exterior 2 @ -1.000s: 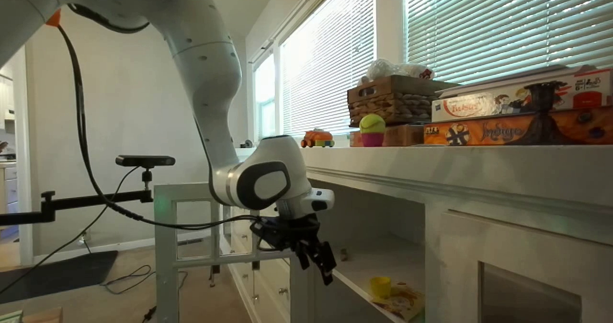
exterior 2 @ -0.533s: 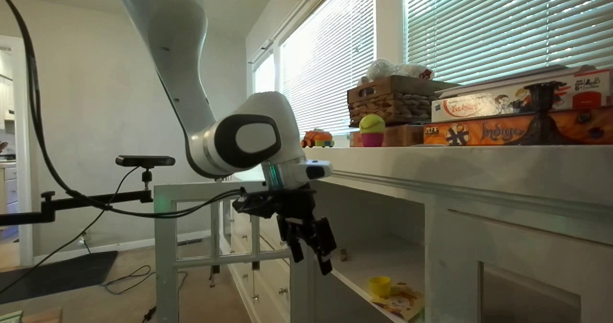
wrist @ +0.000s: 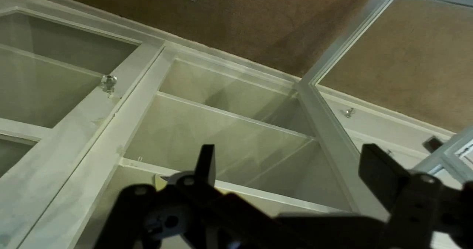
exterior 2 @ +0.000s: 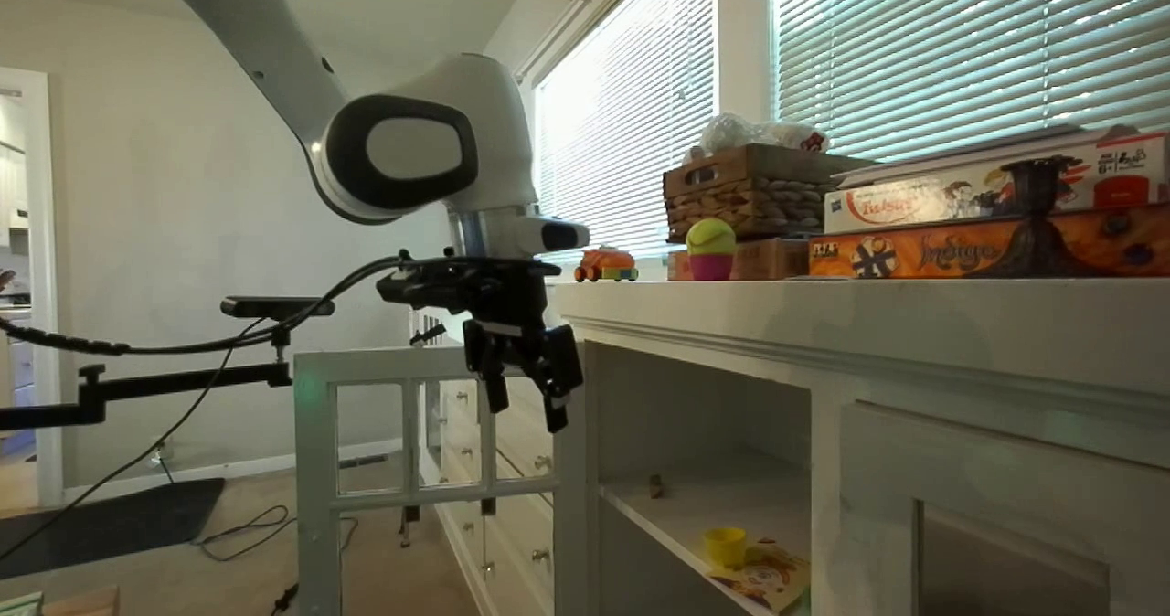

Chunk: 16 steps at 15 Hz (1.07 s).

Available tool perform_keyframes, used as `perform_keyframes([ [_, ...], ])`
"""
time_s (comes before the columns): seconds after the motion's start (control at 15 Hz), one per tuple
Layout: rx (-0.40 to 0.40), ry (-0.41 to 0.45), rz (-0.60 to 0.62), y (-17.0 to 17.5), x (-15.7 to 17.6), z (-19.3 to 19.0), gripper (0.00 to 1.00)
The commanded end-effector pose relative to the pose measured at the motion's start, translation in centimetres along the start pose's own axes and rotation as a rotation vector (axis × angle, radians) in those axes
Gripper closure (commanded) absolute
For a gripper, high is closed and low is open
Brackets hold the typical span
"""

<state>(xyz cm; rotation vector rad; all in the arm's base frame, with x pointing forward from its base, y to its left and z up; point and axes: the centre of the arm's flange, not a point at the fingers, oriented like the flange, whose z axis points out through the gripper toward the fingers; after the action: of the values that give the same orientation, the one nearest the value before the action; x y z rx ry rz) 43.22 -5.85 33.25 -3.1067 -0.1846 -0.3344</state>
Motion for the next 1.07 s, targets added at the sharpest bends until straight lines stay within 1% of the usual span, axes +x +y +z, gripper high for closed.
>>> perform_keyframes([
  [0.0, 0.017, -0.005, -0.006, 0.6, -1.8, -3.3, 0.0],
  [0.33, -0.01, -0.011, 0.046, 1.7, -2.3, -4.8, 0.0],
  [0.47, -0.026, 0.013, 0.056, 1.9, -2.3, -5.0, 0.0],
  [0.53, -0.009, 0.003, 0.048, 2.4, -1.2, -4.2, 0.0],
  [1.0, -0.012, 0.007, 0.051, 2.4, -1.2, -4.4, 0.0],
])
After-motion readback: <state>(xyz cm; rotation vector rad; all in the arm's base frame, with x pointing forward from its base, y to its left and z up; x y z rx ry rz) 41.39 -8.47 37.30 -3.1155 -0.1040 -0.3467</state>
